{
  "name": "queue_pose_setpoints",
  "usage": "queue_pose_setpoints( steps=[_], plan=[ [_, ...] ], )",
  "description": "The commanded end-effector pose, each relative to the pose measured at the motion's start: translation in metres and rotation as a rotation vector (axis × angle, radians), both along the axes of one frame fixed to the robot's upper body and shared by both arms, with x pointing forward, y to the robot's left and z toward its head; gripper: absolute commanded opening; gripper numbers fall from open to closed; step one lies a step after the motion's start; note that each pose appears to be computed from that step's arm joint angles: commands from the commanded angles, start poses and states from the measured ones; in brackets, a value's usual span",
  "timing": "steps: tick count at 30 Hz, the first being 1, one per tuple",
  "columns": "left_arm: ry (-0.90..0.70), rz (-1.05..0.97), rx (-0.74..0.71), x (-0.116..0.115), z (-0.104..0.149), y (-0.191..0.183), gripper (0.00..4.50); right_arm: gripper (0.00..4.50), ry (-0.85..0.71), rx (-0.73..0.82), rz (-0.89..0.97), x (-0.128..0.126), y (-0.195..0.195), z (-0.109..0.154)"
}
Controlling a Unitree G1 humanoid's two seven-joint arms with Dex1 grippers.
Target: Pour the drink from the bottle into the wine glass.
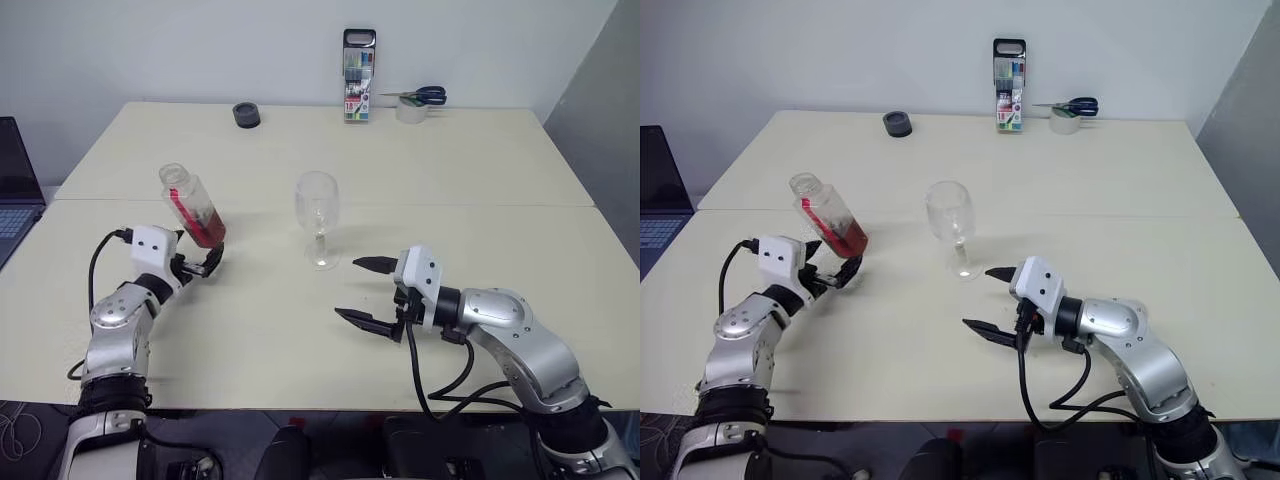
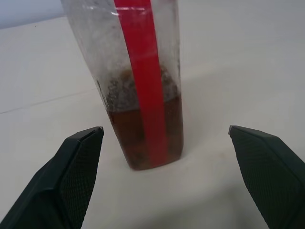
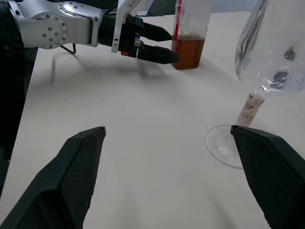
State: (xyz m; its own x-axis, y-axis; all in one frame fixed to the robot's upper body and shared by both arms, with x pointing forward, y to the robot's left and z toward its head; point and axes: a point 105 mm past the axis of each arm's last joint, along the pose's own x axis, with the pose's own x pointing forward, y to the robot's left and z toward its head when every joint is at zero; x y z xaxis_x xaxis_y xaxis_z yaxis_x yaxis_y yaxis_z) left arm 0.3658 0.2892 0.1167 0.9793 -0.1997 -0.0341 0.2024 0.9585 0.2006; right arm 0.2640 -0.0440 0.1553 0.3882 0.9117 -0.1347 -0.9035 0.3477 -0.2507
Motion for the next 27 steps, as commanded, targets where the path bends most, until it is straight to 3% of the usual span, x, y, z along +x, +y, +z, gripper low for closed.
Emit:
queue_pose_setpoints(
  steps=[1,21,27],
  plan=[
    [-0.039,0.0,0.027,0.004,0.013,-0.001,4.5,4.48,-0.046,0.014,0.023,-0.006,0.004,0.013],
    [-0.092,0.028,-0.03,0.027,0.045,-0.002,4.5,4.48,-0.054,0.098,0.024,-0.003,0.01,0.027],
    [-0.089,0.025,-0.067,0.028,0.045,-0.002,2.7,4.5,-0.058,0.098,0.013,-0.001,0.009,0.027]
  ],
)
